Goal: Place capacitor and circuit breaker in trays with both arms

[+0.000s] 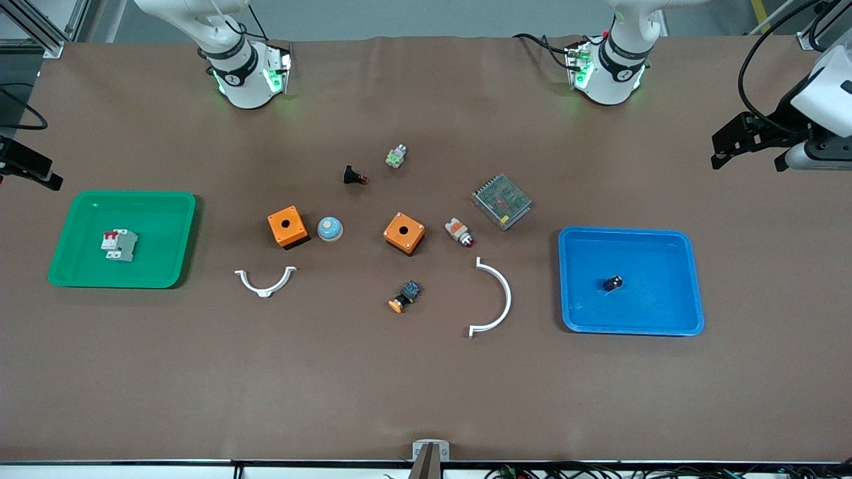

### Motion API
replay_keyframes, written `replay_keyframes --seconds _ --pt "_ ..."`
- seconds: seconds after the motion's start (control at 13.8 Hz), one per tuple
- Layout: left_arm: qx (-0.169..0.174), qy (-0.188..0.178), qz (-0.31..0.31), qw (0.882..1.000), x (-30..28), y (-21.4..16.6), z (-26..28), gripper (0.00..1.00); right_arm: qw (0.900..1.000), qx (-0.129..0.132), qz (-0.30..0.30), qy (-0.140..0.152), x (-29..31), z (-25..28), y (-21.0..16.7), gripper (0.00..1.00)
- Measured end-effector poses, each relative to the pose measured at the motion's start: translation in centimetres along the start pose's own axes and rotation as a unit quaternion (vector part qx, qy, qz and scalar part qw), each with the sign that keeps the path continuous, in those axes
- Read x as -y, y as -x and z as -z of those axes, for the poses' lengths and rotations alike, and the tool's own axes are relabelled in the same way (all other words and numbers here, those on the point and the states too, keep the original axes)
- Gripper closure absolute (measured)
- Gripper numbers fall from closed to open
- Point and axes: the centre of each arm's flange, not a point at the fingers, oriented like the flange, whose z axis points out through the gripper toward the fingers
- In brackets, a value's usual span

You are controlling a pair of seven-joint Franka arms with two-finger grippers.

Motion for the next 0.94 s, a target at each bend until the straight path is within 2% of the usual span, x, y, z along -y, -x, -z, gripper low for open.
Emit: replay_keyframes --seconds 0.72,0.94 --pt "0.003 0.000 0.002 1.000 0.09 0.01 -0.11 0.00 1.000 -0.002 0.003 -0.001 0.30 0.12 -0.05 0.00" --pt "0.010 0.000 0.021 1.000 0.11 0.16 -0.24 0.00 1.000 -0.002 0.002 0.000 0.13 0.13 -0.05 0.00"
